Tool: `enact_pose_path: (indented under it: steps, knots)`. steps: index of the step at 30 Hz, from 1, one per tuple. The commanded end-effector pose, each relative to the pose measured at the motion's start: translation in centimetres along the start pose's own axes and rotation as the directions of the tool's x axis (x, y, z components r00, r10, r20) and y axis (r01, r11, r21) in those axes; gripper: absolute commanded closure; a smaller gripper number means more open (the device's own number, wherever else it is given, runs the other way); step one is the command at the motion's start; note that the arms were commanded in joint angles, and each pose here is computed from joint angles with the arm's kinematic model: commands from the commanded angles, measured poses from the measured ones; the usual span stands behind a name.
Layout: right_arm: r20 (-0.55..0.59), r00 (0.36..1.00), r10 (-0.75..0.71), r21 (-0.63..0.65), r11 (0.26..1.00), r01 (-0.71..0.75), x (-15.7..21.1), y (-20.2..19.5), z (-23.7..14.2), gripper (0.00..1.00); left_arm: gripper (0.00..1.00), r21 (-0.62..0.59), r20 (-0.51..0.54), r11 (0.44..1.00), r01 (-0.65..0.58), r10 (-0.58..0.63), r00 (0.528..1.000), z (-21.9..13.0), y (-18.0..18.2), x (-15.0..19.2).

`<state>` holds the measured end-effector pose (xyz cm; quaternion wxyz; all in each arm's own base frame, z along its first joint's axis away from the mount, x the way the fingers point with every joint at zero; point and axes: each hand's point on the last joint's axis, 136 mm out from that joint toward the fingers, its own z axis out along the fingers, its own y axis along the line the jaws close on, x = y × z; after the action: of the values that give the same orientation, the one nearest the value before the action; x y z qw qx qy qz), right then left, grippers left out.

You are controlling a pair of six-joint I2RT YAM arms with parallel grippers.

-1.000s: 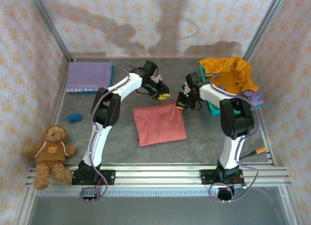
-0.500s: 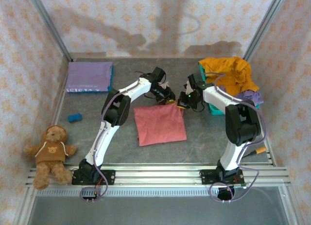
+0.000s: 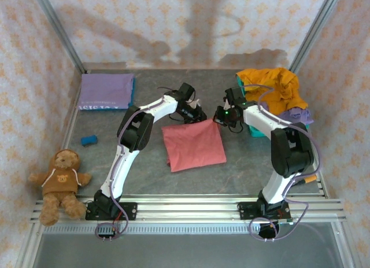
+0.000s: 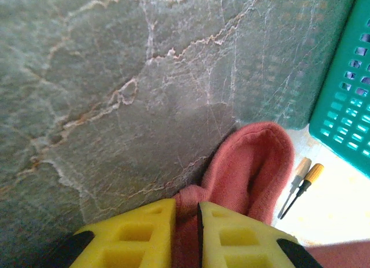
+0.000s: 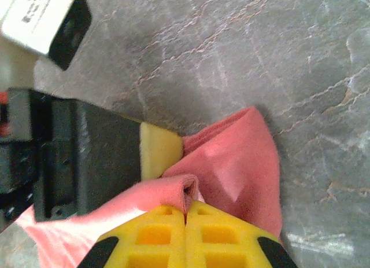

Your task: Fold and stack the t-shirts

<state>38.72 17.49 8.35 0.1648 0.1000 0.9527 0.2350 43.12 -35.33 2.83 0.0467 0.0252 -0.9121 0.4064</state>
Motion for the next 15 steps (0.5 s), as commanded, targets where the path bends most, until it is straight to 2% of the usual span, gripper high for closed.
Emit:
enact_pose_path:
  steps: [1,10,13,15]
  knots:
    - [0.087,0.996,0.005,0.061,0.998,-0.010,-2.7,-0.9,0.9,1.00,0.80,-0.113,-0.103,0.988,0.106,-0.118,0.988,1.1,3.6,3.6]
    - [0.045,0.998,0.040,0.171,0.984,-0.047,-2.7,-3.7,4.4,1.00,0.80,-0.115,-0.099,0.989,0.091,-0.103,0.990,0.6,3.3,3.4]
    - [0.011,0.999,0.051,0.188,0.981,-0.052,-1.8,-4.4,4.9,1.00,0.79,-0.121,-0.063,0.989,0.079,-0.088,0.994,-1.1,2.8,2.2]
    - [-0.012,0.999,0.052,0.200,0.979,-0.049,-1.2,-4.8,5.2,1.00,0.73,-0.119,-0.015,0.990,0.069,-0.071,0.997,-2.9,2.0,0.9]
